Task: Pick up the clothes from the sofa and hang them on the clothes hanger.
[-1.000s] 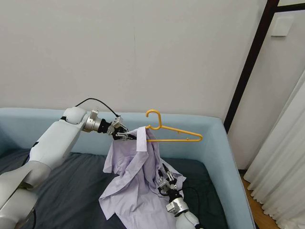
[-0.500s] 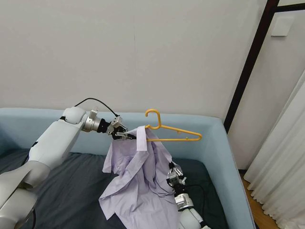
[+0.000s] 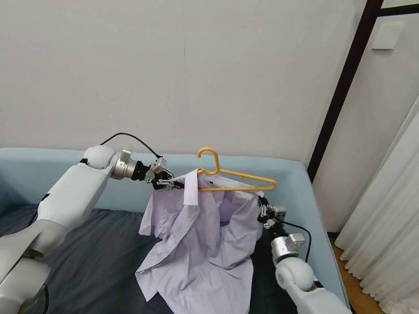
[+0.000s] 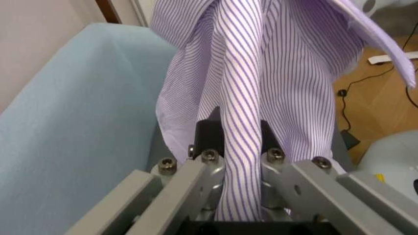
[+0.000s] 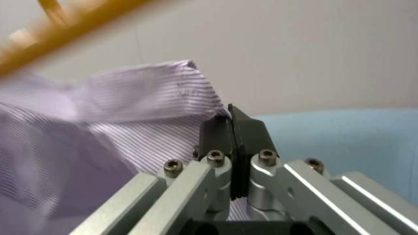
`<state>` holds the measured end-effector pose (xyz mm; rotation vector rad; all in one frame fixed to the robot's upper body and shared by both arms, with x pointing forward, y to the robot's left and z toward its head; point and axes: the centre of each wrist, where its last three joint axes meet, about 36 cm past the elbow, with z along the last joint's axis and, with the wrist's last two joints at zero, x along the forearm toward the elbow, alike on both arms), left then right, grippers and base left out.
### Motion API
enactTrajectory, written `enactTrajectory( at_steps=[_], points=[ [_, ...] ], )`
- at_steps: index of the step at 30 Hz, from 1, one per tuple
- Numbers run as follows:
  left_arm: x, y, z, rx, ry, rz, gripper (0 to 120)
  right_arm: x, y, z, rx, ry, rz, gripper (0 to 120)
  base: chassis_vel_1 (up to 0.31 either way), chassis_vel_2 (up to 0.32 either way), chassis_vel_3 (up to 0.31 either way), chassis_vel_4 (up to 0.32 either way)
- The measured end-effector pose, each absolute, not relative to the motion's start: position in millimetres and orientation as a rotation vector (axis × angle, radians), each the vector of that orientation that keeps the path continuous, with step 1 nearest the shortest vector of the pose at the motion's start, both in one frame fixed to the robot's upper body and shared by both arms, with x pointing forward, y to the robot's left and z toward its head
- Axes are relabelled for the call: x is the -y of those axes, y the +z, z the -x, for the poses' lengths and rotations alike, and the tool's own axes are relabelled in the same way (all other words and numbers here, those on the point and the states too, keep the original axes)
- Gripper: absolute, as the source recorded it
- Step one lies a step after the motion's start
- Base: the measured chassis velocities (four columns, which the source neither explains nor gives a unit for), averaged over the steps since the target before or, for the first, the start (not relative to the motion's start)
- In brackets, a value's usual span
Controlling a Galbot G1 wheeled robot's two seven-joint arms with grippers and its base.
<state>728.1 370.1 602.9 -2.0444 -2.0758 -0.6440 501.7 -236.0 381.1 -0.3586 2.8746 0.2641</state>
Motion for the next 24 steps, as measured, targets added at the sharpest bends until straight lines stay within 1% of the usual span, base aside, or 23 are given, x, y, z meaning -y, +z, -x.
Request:
enactTrajectory(
  at_steps=[8,11,16,24],
  points=[
    [-358.0,610.3,-732.7,2.074,-0.695,2.06,1,248.4,420.7,-497.8,-2.825,0.136,0.374,0,0.0,0.0,0.0,0.0],
    [-355.5,615.4,-735.1,2.08,-0.708,2.059,1,260.0,432.1,-496.6,-2.813,0.063,0.381,0,0.0,0.0,0.0,0.0],
    [-355.8,626.9,-738.1,2.091,-0.715,2.067,1,280.9,435.9,-503.6,-2.798,-0.014,0.416,0,0.0,0.0,0.0,0.0],
    [-365.4,633.0,-737.5,2.119,-0.694,2.083,1,305.0,432.1,-528.0,-2.793,0.011,0.441,0,0.0,0.0,0.0,0.0]
  ],
)
